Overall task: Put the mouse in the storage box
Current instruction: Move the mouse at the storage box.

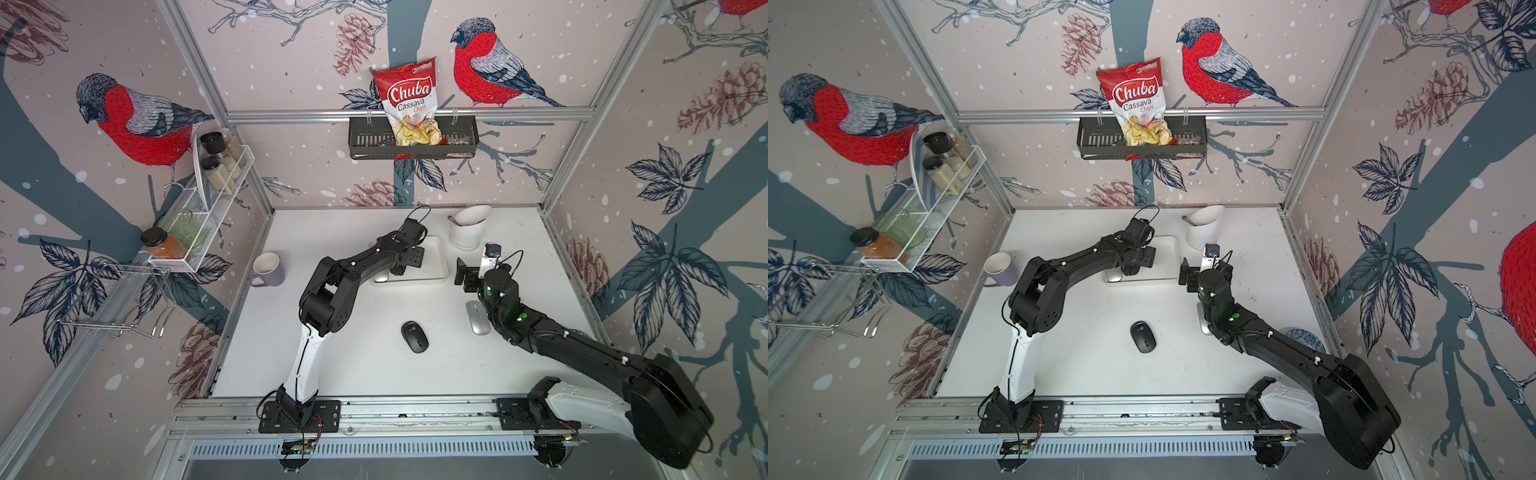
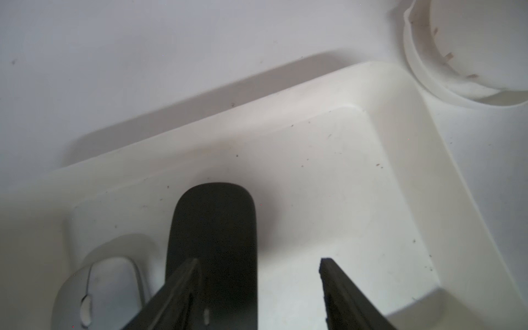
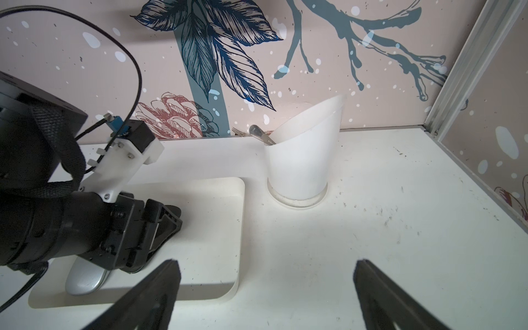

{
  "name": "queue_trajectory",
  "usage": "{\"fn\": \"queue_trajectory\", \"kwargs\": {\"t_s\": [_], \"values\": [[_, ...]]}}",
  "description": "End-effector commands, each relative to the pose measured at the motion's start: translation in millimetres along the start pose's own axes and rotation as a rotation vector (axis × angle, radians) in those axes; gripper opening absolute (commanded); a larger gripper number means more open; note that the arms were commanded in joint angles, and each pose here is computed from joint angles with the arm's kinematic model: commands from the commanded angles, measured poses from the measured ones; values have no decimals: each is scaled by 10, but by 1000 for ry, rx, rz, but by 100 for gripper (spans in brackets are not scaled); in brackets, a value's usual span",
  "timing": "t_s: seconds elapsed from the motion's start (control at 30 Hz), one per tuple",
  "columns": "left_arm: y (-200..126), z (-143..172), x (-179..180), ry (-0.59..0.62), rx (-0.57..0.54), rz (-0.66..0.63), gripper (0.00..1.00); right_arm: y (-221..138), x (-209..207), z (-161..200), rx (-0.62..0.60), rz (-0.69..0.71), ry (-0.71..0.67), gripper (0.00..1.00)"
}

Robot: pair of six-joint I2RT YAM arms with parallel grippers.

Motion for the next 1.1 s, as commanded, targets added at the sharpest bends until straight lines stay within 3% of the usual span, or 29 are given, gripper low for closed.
{"fn": "queue_trajectory", "kwargs": {"t_s": [0.0, 0.33, 0.83, 0.97, 1.07], "values": [[56, -110, -147, 17, -33, 59, 65, 7, 5, -76, -26, 3, 15, 100], [445, -77, -160, 22, 11, 38, 34, -42, -35, -120, -37, 13, 21, 100], [483, -46, 259, -79, 3, -61, 34, -81, -58, -109, -41, 13, 18, 100], [342, -129, 216, -88, -23, -30, 36, -75, 3, -141, -30, -28, -2, 100], [130, -263, 145, -86, -65, 7, 40, -66, 171, -136, -2, -138, -40, 100]]}}
Point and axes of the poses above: each gripper's point midway between its finger pads, its own y axis out along the fingers, its own x axis along the line the jaws close on, z = x × y, the point moved 4 cm from there along -y, back along the fingers, and after that the axes turned 9 degrees about -y, right-handed, at the moved point
